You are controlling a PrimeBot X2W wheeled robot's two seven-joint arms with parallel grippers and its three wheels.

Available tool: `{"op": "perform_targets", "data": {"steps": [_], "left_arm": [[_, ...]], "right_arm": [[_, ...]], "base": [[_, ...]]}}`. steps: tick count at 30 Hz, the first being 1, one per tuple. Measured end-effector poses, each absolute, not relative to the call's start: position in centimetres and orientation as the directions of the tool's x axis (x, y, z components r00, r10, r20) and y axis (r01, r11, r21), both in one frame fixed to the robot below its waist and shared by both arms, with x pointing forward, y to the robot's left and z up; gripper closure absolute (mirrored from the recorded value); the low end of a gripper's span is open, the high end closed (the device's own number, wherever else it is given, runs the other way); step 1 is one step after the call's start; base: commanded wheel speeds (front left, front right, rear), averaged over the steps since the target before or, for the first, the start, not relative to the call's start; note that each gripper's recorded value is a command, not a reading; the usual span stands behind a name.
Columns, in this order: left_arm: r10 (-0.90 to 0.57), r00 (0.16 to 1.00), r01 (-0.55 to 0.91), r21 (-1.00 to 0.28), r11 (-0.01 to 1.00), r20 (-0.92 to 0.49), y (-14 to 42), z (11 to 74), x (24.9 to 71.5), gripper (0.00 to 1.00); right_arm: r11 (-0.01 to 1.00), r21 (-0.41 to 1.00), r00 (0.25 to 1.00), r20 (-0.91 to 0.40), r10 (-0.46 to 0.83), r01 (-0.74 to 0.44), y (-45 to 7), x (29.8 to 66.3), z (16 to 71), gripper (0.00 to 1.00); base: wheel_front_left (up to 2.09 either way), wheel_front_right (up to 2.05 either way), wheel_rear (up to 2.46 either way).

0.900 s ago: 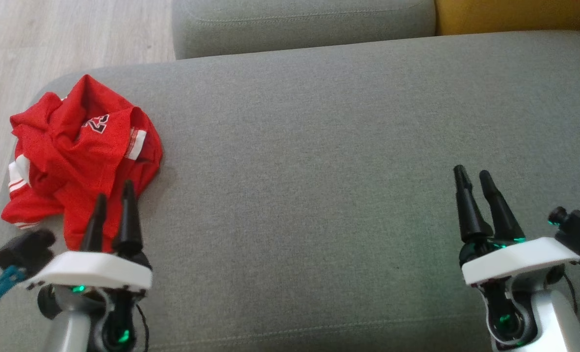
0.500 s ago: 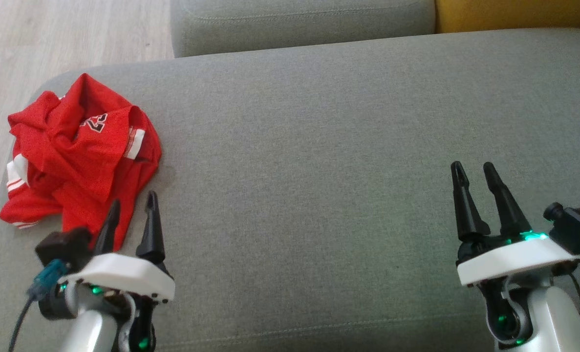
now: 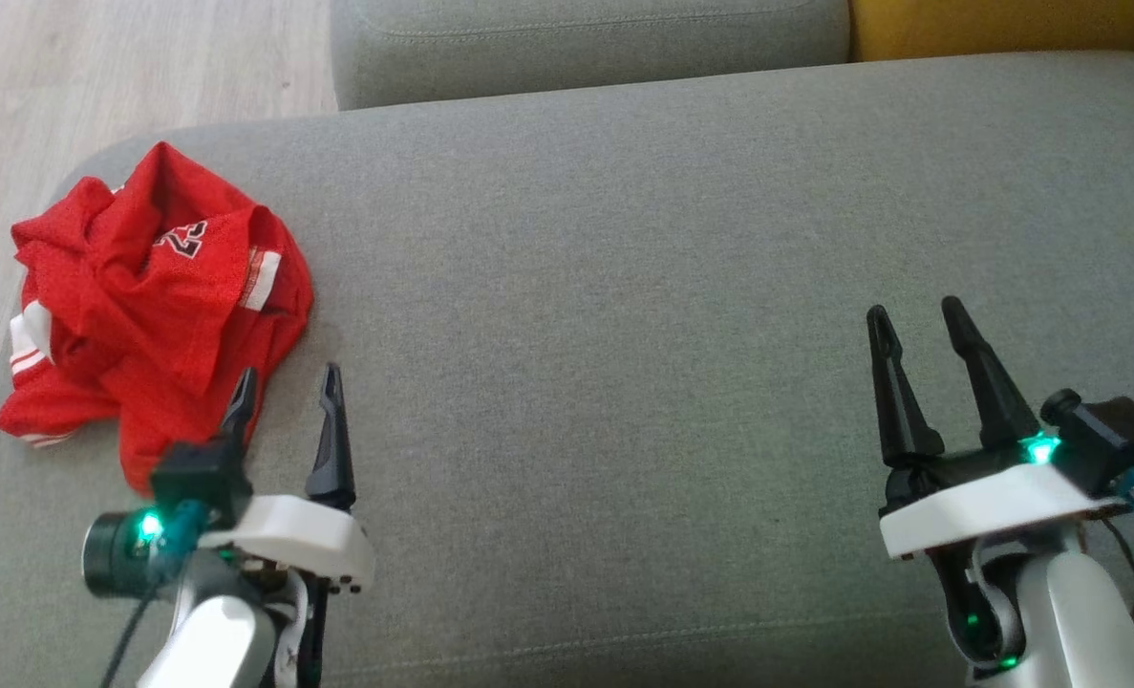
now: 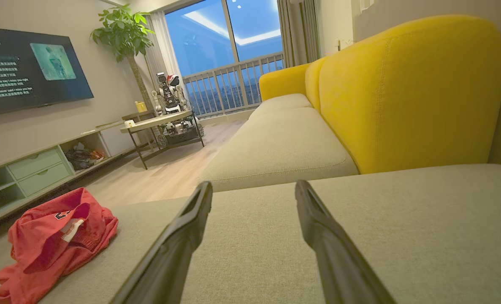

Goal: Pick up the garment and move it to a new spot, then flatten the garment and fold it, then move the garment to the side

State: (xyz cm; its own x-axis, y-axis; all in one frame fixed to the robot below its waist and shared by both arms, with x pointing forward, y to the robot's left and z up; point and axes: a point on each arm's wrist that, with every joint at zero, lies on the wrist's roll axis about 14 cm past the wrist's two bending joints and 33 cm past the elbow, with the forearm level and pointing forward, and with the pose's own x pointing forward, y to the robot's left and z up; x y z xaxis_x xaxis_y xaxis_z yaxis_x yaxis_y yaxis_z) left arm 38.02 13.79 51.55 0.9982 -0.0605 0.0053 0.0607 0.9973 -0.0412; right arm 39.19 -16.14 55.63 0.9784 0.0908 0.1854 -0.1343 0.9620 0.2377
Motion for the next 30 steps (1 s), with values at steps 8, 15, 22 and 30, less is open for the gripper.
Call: {"op": "perform_targets", "data": {"steps": [8,15,22,30], "left_arm": [[-0.087,0.995,0.085,0.061,0.995,0.043,13.0,51.8,37.7,0.0],[-0.093,0.99,0.083,0.096,0.992,0.101,12.4,53.1,37.8,0.0],[-0.105,0.985,0.102,0.024,0.994,0.134,12.1,54.1,37.9,0.0],[-0.147,0.984,0.145,0.027,0.989,0.1,12.0,52.3,37.1,0.0]], "right_arm": [[0.977,0.157,0.969,0.218,0.112,-0.148,-15.6,39.3,56.5,0.0],[0.982,0.105,0.962,0.241,0.129,-0.158,-15.2,39.4,56.9,0.0],[0.983,0.137,0.967,0.24,0.09,-0.126,-16.4,39.5,56.5,0.0],[0.971,0.211,0.982,0.174,0.076,-0.113,-16.5,39.4,53.8,0.0]], "base": [[0.0,0.0,0.0],[0.0,0.0,0.0],[0.0,0.0,0.0],[0.0,0.0,0.0]]}}
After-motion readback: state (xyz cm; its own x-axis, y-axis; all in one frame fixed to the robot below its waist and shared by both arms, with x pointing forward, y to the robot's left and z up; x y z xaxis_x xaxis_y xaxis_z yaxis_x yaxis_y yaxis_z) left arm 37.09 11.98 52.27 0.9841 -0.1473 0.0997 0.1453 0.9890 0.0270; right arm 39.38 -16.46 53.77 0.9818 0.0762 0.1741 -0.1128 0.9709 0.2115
